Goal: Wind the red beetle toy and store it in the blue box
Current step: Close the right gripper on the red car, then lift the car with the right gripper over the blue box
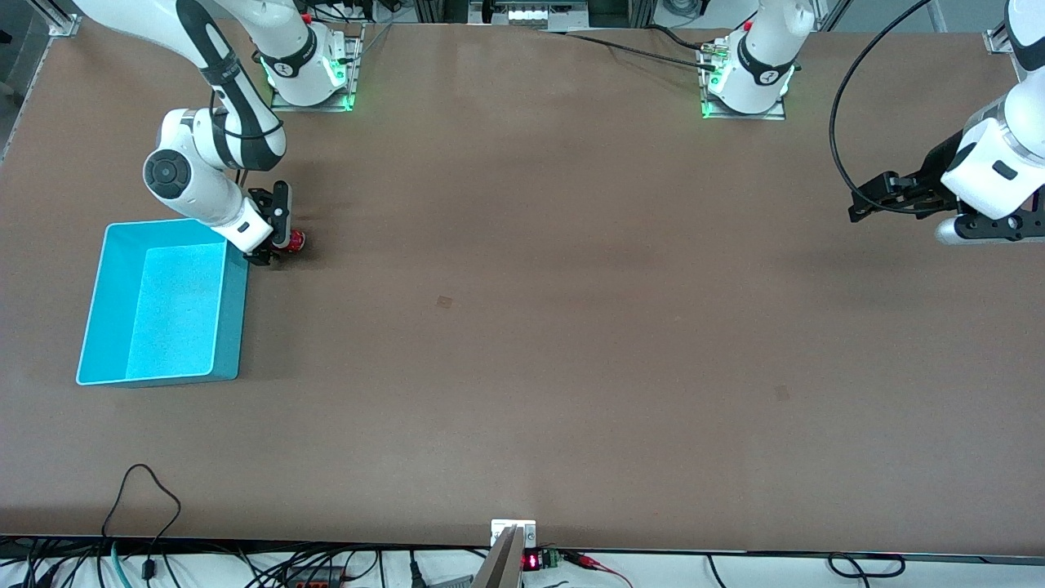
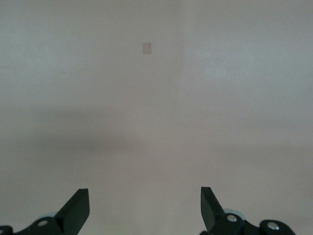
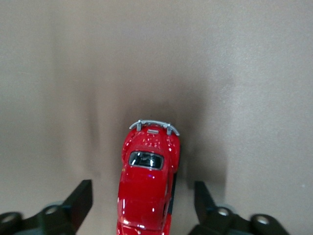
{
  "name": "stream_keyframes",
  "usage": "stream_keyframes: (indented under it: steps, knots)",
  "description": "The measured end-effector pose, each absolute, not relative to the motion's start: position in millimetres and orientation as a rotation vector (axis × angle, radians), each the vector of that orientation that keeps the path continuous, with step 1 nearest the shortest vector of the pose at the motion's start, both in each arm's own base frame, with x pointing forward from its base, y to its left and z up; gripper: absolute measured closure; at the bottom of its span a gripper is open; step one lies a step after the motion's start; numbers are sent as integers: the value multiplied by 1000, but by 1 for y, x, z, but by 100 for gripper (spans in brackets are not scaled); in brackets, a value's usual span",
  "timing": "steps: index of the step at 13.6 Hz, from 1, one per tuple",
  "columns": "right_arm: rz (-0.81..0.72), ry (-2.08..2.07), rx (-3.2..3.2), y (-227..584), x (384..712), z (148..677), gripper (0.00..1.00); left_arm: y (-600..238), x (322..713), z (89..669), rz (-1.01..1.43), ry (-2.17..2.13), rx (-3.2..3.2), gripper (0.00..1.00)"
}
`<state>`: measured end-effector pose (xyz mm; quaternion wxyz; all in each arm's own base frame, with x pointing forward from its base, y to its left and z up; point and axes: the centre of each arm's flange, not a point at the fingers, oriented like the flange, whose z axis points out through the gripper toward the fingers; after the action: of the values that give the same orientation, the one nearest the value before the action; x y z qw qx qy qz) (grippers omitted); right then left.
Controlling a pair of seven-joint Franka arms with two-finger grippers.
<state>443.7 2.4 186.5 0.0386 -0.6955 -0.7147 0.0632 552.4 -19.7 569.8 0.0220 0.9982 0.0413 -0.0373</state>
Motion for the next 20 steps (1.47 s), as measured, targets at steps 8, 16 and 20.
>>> stream_keyframes:
  steps: [8,16,20]
  knots:
    - [178,-2214,-2122,9,446,189,55,-20,552,570,-117,128,3093,0]
    - [-83,-2015,-2422,26,488,279,55,-19,552,570,-117,129,3093,0]
    - [-204,-1642,-2705,29,532,342,55,-19,552,570,-118,129,3093,0]
